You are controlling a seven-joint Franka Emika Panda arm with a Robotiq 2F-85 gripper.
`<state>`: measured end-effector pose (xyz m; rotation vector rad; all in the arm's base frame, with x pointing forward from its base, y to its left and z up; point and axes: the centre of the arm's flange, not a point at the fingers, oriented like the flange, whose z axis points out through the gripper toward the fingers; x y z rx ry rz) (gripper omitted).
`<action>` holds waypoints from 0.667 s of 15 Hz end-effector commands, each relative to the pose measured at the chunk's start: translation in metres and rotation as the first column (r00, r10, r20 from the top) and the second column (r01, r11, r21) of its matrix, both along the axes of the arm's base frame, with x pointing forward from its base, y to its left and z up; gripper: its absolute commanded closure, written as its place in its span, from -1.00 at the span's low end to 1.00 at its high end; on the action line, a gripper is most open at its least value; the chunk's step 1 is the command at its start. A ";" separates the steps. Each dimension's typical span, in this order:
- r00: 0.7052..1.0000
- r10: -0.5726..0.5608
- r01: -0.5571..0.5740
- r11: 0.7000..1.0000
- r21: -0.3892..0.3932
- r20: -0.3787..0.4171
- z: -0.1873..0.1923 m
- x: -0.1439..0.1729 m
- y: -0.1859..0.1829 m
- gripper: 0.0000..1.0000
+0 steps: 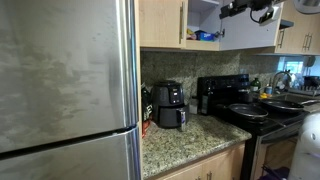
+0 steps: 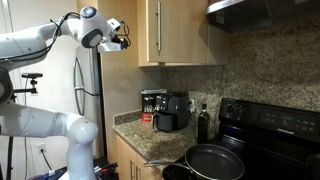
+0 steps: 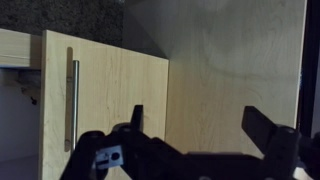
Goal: Open the top left cupboard door
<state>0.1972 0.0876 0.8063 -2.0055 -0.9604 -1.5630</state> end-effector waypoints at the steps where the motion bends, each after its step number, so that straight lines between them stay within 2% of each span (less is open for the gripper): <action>1: 0.999 0.001 -0.004 0.998 0.067 0.046 -0.005 0.017 0.026 -1.00; 3: 0.999 -0.015 0.010 0.994 0.108 0.044 0.001 0.029 0.039 -1.00; 4: 0.999 -0.012 0.008 0.997 0.072 0.047 -0.001 0.010 0.024 -1.00; 7: 0.999 -0.008 0.005 0.998 0.070 0.042 -0.001 0.013 0.029 -1.00; 9: 0.997 -0.078 0.078 0.997 0.029 0.011 -0.008 0.037 0.034 -1.00; 10: 0.993 -0.118 0.119 0.992 0.047 -0.023 -0.002 0.068 0.039 -1.00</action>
